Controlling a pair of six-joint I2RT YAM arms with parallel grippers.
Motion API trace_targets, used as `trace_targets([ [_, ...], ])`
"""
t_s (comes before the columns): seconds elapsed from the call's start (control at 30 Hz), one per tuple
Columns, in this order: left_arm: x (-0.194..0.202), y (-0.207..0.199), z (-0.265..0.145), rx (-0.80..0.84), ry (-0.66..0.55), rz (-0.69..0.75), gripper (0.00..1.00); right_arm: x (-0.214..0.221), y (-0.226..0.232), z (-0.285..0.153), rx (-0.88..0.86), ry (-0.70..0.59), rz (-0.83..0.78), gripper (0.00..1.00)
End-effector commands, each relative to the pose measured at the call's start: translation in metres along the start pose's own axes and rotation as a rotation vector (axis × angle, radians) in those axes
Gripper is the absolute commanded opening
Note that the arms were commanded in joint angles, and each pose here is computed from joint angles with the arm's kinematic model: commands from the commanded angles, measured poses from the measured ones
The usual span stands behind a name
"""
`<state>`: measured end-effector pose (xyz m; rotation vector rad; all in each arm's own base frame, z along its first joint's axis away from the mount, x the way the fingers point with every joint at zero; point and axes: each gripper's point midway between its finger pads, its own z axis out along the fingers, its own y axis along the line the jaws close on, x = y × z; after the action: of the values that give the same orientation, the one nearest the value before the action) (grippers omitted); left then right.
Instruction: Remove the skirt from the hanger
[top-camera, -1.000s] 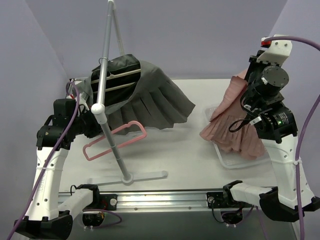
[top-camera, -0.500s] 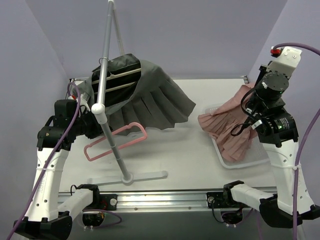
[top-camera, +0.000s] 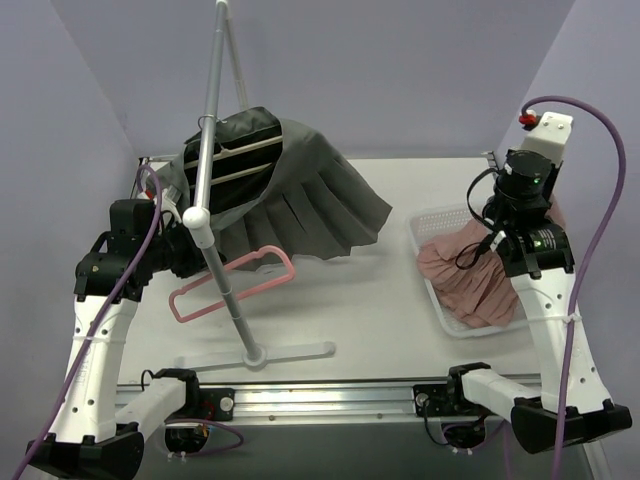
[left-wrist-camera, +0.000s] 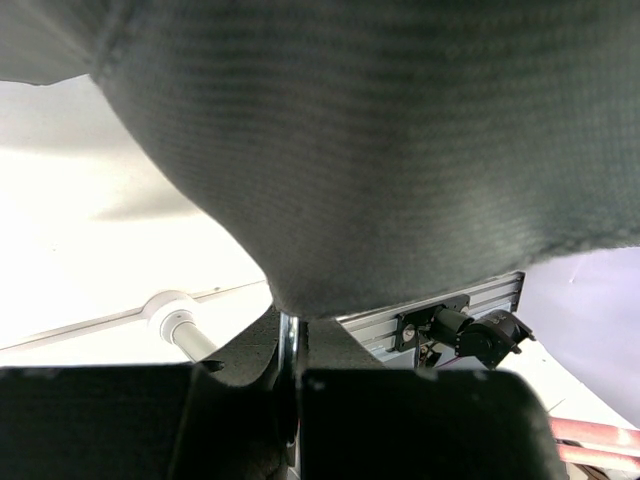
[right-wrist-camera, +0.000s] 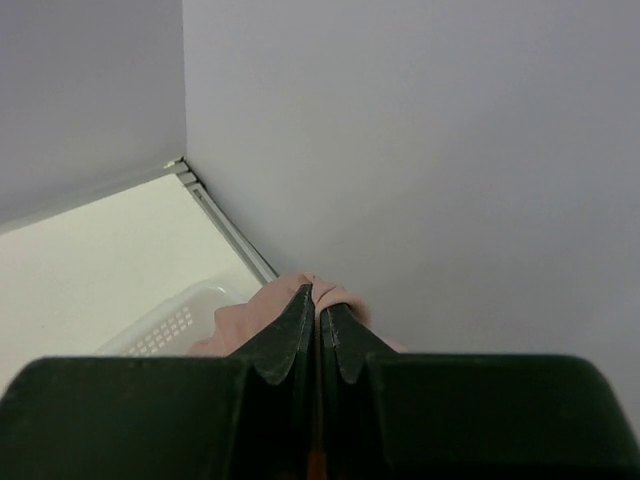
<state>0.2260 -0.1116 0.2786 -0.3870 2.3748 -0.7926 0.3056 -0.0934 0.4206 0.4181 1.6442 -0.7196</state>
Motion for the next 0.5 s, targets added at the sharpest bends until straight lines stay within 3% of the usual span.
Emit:
trace_targets([
  [0.0,0.000,-0.008,-0.004,0.035,-0.014,0.016,0.02,0.013,0.009,0.005,-0.014,0.020,0.026,0.00],
  [0.23,0.002,-0.006,-0.003,0.030,-0.012,0.006,0.02,0.071,0.046,0.008,-0.132,0.164,0.105,0.00],
  [0.47,-0.001,0.000,-0.003,-0.003,-0.026,0.017,0.02,0.139,0.077,-0.030,-0.318,0.384,0.214,0.00],
])
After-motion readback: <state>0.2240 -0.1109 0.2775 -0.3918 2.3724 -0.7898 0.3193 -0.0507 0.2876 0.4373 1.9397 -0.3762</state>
